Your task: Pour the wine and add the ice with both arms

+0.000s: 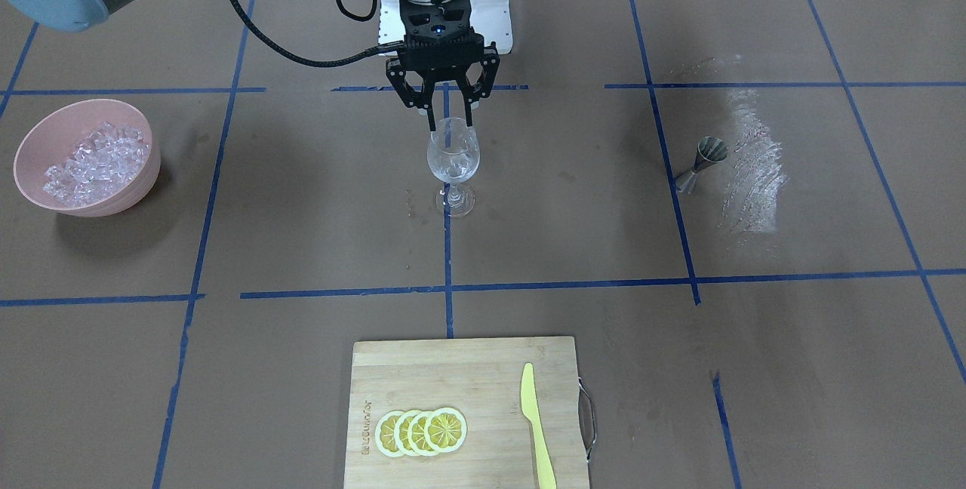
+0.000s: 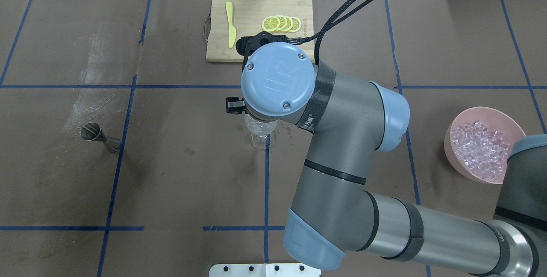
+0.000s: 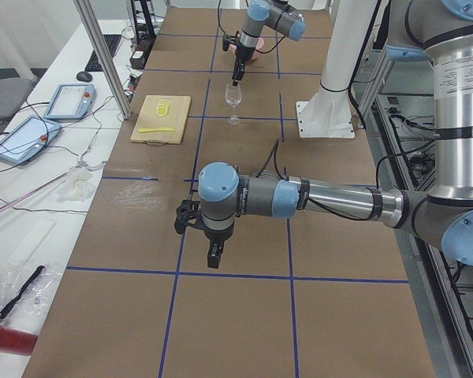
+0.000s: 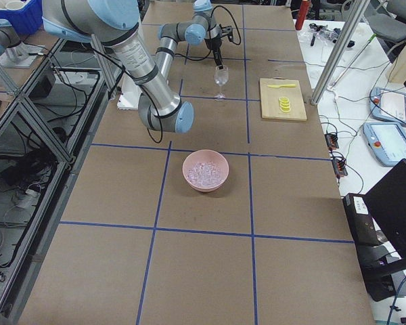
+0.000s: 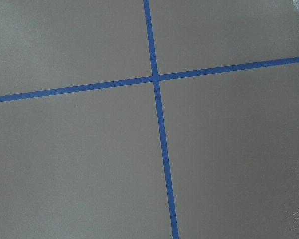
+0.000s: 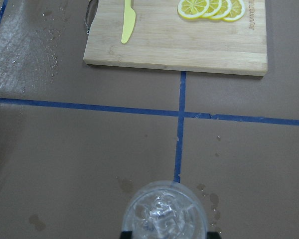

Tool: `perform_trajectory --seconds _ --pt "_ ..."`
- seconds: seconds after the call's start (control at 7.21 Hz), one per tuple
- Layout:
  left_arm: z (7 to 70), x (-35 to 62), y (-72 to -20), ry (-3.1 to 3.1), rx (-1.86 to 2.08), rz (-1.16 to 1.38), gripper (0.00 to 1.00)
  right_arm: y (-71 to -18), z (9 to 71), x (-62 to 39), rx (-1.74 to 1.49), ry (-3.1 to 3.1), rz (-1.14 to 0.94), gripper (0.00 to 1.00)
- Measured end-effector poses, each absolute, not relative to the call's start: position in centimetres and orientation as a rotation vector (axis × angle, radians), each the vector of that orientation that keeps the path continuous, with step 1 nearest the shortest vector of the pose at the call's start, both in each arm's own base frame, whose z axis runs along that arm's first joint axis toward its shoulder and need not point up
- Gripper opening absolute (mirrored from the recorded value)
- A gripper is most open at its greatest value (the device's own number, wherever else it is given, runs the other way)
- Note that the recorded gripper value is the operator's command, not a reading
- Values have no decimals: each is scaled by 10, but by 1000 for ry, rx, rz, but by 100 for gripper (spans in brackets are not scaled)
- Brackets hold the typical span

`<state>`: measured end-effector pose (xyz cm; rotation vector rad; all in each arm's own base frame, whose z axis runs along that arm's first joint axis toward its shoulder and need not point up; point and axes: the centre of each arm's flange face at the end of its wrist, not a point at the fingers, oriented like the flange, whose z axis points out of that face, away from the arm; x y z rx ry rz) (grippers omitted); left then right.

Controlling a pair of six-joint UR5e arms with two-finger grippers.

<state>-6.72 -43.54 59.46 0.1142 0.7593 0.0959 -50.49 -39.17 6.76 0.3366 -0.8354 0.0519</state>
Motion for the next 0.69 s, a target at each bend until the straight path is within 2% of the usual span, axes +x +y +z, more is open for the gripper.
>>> perform_trajectory --seconds 0.42,0.69 --pt "592 -67 -438 758 119 98 100 -396 65 -494 322 -839 51 100" --pt "593 -68 -439 751 112 95 100 -425 74 -443 261 -838 38 100"
